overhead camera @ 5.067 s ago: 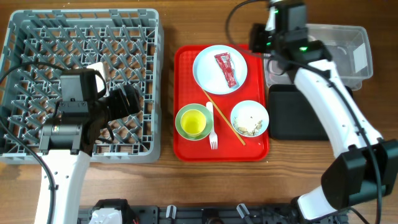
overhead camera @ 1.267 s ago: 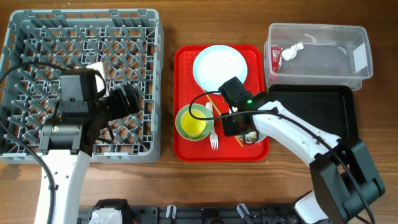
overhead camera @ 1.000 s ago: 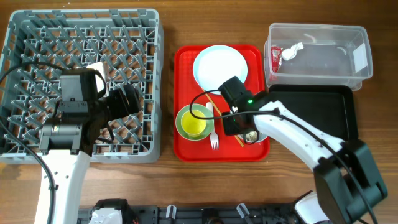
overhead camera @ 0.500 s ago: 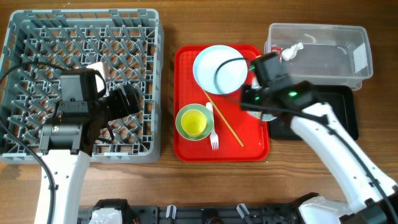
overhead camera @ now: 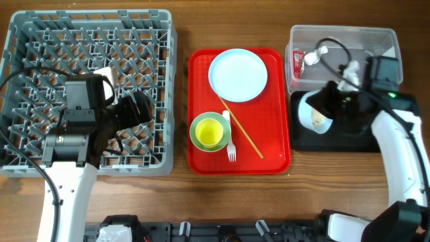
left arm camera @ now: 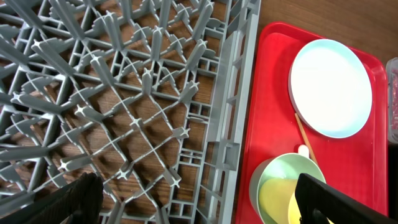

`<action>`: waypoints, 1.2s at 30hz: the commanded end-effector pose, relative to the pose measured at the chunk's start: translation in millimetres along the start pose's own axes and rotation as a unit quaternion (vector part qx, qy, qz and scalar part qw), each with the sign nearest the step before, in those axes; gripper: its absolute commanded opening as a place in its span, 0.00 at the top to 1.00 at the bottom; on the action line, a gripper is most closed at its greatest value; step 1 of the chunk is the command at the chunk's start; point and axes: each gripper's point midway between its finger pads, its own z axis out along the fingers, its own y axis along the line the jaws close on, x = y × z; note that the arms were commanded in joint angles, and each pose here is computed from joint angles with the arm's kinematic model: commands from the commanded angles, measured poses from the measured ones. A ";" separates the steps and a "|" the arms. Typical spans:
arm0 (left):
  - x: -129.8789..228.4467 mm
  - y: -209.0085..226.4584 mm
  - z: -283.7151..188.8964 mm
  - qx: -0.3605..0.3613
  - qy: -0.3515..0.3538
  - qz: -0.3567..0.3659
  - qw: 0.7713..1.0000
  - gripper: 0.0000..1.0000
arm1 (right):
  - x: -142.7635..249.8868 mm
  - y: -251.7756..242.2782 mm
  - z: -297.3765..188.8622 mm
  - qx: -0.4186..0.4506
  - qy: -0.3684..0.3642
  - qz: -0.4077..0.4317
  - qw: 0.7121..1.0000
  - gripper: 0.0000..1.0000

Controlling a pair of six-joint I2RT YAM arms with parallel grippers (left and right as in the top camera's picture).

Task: Sort waste into correct bins and load items into the dishwasher rack
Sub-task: 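Tip the blue bowl over the black tray to dump the rice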

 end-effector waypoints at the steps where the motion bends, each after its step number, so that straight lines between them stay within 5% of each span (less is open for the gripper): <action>1: -7.7 0.1 -5.3 -0.002 -0.013 0.006 1.000 0.00 | 0.8 0.6 -7.6 -0.101 0.009 0.021 0.995 0.96; 9: -7.6 0.1 -5.3 -0.002 -0.013 0.006 1.000 0.00 | -13.7 -22.4 -11.5 -0.215 0.009 0.108 0.971 0.96; 22: -7.6 0.1 -5.3 -0.002 -0.013 0.006 1.000 0.00 | -43.8 -13.7 -47.3 -0.415 0.021 0.171 0.894 0.96; 36: -7.6 0.1 -5.3 -0.002 -0.013 0.006 1.000 0.00 | -68.0 -48.4 -83.0 -0.431 -0.014 0.251 0.866 0.96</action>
